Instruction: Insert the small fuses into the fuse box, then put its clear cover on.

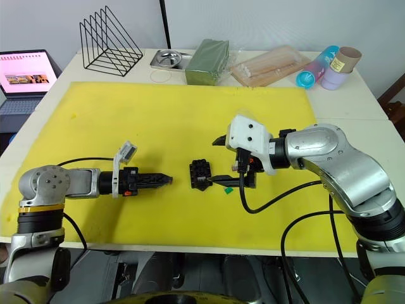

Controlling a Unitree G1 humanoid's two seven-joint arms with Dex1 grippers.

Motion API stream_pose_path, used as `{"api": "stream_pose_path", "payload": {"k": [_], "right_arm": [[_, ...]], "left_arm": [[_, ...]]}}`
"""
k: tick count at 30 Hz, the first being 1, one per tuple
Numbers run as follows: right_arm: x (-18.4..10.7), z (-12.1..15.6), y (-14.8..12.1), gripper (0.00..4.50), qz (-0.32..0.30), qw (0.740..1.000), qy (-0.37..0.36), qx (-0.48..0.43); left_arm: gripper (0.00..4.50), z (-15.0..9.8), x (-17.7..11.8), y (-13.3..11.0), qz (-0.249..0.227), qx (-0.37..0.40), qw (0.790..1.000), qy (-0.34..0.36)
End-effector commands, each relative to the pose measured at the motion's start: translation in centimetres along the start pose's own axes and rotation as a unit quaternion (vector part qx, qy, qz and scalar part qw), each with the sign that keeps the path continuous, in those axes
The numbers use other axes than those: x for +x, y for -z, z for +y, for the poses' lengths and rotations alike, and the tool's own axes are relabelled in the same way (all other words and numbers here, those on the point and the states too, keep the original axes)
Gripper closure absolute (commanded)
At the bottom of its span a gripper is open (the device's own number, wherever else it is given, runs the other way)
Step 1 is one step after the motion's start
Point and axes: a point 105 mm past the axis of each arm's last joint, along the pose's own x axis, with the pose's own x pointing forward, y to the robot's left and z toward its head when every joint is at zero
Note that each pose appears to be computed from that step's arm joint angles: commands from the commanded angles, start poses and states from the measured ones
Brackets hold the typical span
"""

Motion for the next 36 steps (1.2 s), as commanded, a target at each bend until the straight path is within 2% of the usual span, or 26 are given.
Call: {"api": "stream_pose_path", "payload": {"k": [1,21,25,31,33,36], "right_arm": [[-0.1,0.0,-1.2,0.0,-0.014,1.0,0.001,-0.025],[0.1,-0.2,-1.2,0.0,-0.014,0.999,0.001,-0.03],[0.1,-0.2,-1.2,0.0,-0.014,0.999,0.001,-0.031],[0.1,-0.3,-1.2,0.0,-0.014,0.999,0.002,-0.032],[0.1,-0.3,-1.2,0.0,-0.015,0.999,0.002,-0.033],[0.1,-0.3,-1.2,0.0,-0.015,0.999,0.003,-0.033]], "left_arm": [[2.93,0.8,-0.2,0.4,0.005,-0.001,1.0,-0.025],[2.93,1.8,-0.4,0.7,0.006,0.009,0.999,-0.05],[4.13,1.9,-0.5,0.7,0.005,0.011,0.999,-0.052],[4.13,2.0,-0.5,0.7,0.004,0.012,0.999,-0.052],[4.49,2.1,-0.6,0.7,0.003,0.014,0.998,-0.053],[4.49,2.0,-0.6,0.6,0.003,0.016,0.999,-0.05]]}}
